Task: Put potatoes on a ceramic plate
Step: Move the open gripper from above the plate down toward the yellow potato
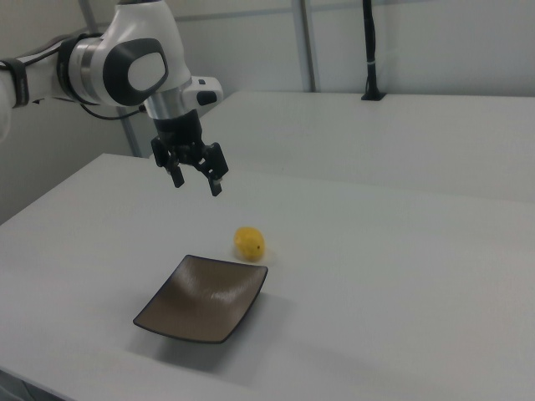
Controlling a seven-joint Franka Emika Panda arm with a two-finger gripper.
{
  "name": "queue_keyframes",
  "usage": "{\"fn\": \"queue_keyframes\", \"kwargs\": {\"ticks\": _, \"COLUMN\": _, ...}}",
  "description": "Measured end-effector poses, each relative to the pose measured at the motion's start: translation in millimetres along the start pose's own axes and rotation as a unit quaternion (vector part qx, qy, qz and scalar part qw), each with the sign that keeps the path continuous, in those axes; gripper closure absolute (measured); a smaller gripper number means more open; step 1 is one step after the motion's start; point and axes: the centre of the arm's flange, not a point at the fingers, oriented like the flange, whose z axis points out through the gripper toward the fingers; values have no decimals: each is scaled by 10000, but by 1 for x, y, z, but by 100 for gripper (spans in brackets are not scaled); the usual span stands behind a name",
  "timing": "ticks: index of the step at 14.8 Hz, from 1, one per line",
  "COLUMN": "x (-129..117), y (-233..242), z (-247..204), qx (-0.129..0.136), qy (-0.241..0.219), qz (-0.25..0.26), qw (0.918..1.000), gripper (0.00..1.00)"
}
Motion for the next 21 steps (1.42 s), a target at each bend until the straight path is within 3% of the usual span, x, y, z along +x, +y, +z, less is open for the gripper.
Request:
{"fn": "queue_keyframes", "kwargs": {"ticks": 10, "x": 0, "y": 0, "z": 1, "qx": 0, "qy": -5, "qz": -47, "qw": 10000, "gripper": 0}}
{"fn": "queue_keyframes", "kwargs": {"ticks": 14, "x": 1, "y": 0, "z": 5, "qx": 1, "qy": -6, "qz": -633, "qw": 9980, "gripper": 0}}
{"fn": "queue_keyframes", "kwargs": {"ticks": 21, "x": 36, "y": -5, "z": 36, "qx": -43, "qy": 712, "qz": -1088, "qw": 9915, "gripper": 0}}
